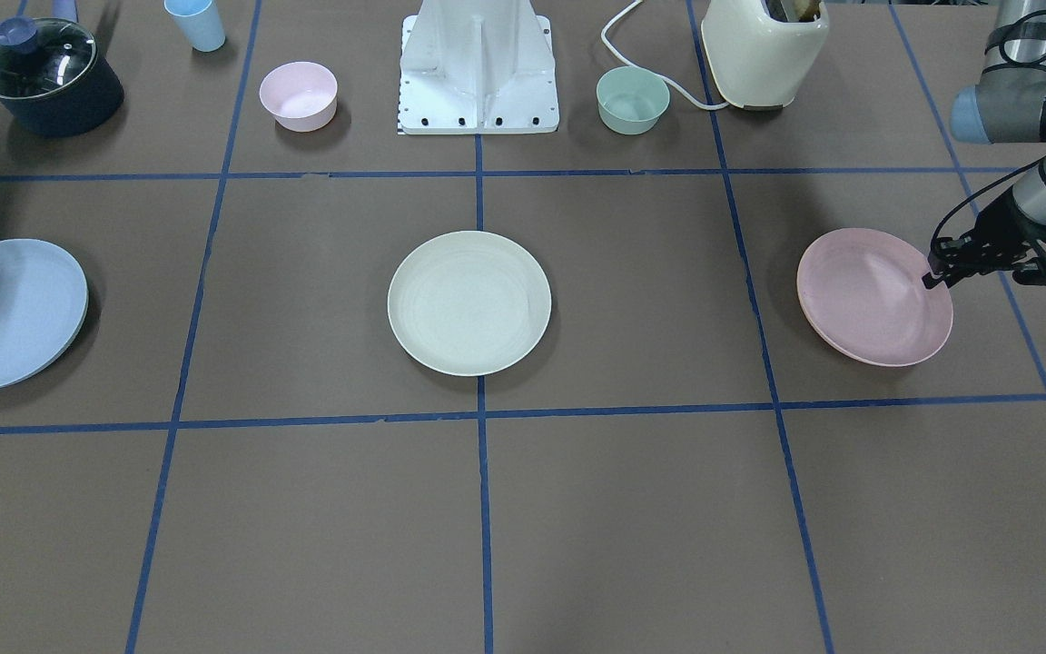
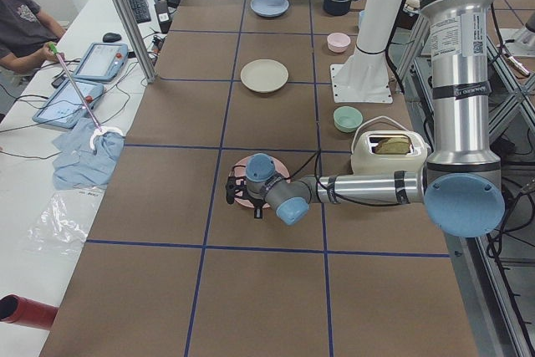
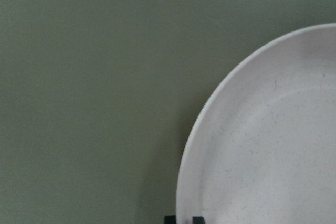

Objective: Stack three plates with pink and blue
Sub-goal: 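Lower the left gripper to the pink plate while the right approaches the blue plate, then grasp the pink plate rim with the left gripper and lift it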

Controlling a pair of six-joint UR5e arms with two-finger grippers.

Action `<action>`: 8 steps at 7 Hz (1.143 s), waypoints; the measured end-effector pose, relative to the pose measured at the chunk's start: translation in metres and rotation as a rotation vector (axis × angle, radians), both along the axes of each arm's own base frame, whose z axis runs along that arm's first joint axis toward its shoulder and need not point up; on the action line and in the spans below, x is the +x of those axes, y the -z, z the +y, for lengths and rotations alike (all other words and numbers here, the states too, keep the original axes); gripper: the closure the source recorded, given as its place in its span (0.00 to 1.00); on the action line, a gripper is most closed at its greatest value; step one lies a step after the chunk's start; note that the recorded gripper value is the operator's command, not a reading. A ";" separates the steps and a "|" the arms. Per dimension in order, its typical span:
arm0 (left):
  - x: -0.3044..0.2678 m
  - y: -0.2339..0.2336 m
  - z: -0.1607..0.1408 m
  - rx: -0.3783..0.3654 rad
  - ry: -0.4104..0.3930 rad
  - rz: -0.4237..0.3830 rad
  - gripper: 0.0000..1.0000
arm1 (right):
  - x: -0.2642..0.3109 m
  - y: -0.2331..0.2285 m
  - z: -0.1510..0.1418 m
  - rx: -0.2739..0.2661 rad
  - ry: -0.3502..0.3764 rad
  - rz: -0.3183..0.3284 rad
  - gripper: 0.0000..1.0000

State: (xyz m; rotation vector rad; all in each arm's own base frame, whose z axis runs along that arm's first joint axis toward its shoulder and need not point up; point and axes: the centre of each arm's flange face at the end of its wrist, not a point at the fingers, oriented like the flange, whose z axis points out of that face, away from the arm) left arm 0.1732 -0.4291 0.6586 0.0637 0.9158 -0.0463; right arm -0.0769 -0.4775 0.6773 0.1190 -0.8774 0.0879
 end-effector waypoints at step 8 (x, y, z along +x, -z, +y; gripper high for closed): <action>-0.045 0.115 -0.035 -0.171 0.072 0.319 1.00 | -0.016 -0.026 0.008 0.017 0.026 0.058 0.03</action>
